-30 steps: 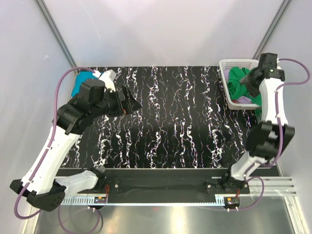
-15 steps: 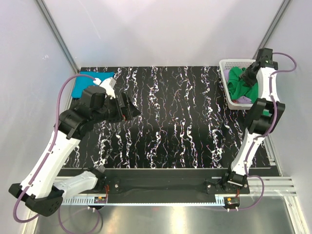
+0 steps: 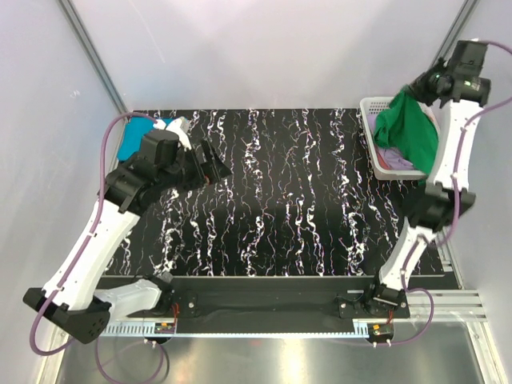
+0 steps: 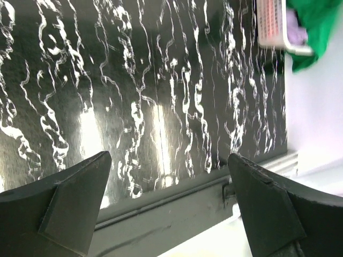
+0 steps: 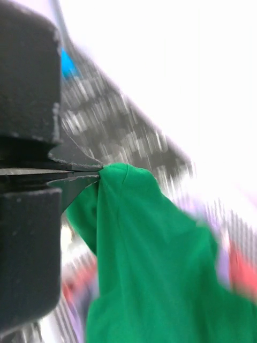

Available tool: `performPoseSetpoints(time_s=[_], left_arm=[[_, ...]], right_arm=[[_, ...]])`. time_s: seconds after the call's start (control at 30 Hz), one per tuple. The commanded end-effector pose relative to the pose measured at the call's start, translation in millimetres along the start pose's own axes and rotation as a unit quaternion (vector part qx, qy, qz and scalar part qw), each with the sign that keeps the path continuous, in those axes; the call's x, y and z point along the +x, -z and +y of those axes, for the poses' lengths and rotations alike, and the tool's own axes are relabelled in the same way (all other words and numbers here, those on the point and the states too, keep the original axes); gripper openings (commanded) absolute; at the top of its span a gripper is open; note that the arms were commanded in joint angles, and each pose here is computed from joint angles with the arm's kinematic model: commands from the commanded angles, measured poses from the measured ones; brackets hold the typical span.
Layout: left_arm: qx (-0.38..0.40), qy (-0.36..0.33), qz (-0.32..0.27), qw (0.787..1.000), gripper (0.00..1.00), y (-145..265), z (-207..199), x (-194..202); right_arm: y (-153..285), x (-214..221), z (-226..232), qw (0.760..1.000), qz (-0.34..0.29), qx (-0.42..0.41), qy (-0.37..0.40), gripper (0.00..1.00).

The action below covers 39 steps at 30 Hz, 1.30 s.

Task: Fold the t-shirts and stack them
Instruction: Move the tshirt to the center of the board, then flatten the tshirt out

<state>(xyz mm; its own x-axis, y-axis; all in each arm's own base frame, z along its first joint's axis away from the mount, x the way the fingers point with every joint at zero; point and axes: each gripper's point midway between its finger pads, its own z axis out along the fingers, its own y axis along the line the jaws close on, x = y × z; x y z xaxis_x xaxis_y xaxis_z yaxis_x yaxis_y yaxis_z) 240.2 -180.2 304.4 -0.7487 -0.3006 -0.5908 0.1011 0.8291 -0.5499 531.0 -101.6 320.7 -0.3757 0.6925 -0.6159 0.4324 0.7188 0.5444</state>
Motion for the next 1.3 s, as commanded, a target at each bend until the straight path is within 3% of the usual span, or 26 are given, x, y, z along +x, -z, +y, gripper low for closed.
performPoseSetpoints(time_s=[0.0,0.1,0.2,0.23,0.3,0.33,0.37,0.4,0.43,0.53,0.6,0.63,0.67,0.73,0.83,0.97,1.1,1.27], left_arm=[[0.022,0.028,-0.071,0.997,0.97,0,-17,-47],[0.049,0.041,-0.099,0.993,0.97,-4,-26,-66],[0.03,0.045,-0.106,0.993,0.97,-3,-21,-74],[0.016,0.047,-0.097,0.994,0.97,-3,-15,-70],[-0.006,0.054,-0.104,0.993,0.97,2,-4,-66],[-0.022,0.06,-0.097,0.993,0.97,-2,9,-57],[-0.034,0.066,-0.096,0.993,0.96,-2,19,-51],[-0.052,0.075,-0.112,0.989,0.96,7,31,-48],[-0.079,0.087,-0.104,0.988,0.96,2,51,-37],[-0.121,0.098,-0.104,0.982,0.97,2,81,-22],[-0.119,0.087,-0.09,0.985,0.97,-4,84,-15],[-0.128,0.087,-0.07,0.985,0.97,-13,88,-10],[-0.133,0.092,-0.059,0.985,0.96,-17,91,-7],[-0.137,0.094,-0.027,0.986,0.96,-28,94,2],[-0.109,0.078,-0.011,0.991,0.92,-42,89,7],[-0.059,0.05,0.035,0.996,0.9,-78,78,27],[-0.016,0.0,0.101,0.995,0.89,-120,37,58],[0.026,-0.024,0.128,0.991,0.84,-169,-3,74]], right_arm=[[155,12,134,0.968,0.017,-0.245,-0.043,0.0],[230,71,204,0.933,0.074,-0.353,-0.009,0.0],[267,159,236,0.917,0.156,-0.366,0.036,0.0],[255,187,229,0.922,0.186,-0.336,0.04,0.0],[272,225,231,0.916,0.205,-0.341,0.045,0.0],[243,255,220,0.918,0.229,-0.321,0.039,0.0],[249,265,213,0.916,0.234,-0.325,0.032,0.0],[218,303,187,0.923,0.271,-0.272,0.013,0.0],[209,313,186,0.923,0.269,-0.276,0.008,0.0],[176,375,158,0.918,0.312,-0.242,0.03,0.01],[158,409,150,0.906,0.349,-0.23,0.069,0.1],[157,422,139,0.901,0.374,-0.204,0.088,0.27],[147,432,131,0.9,0.385,-0.178,0.104,0.32],[150,426,125,0.898,0.383,-0.163,0.141,0.48],[145,396,103,0.921,0.329,-0.098,0.183,0.57],[119,367,56,0.934,0.301,-0.026,0.191,0.57],[97,364,11,0.932,0.316,0.017,0.177,0.54],[108,364,-16,0.931,0.325,0.038,0.165,0.5]])
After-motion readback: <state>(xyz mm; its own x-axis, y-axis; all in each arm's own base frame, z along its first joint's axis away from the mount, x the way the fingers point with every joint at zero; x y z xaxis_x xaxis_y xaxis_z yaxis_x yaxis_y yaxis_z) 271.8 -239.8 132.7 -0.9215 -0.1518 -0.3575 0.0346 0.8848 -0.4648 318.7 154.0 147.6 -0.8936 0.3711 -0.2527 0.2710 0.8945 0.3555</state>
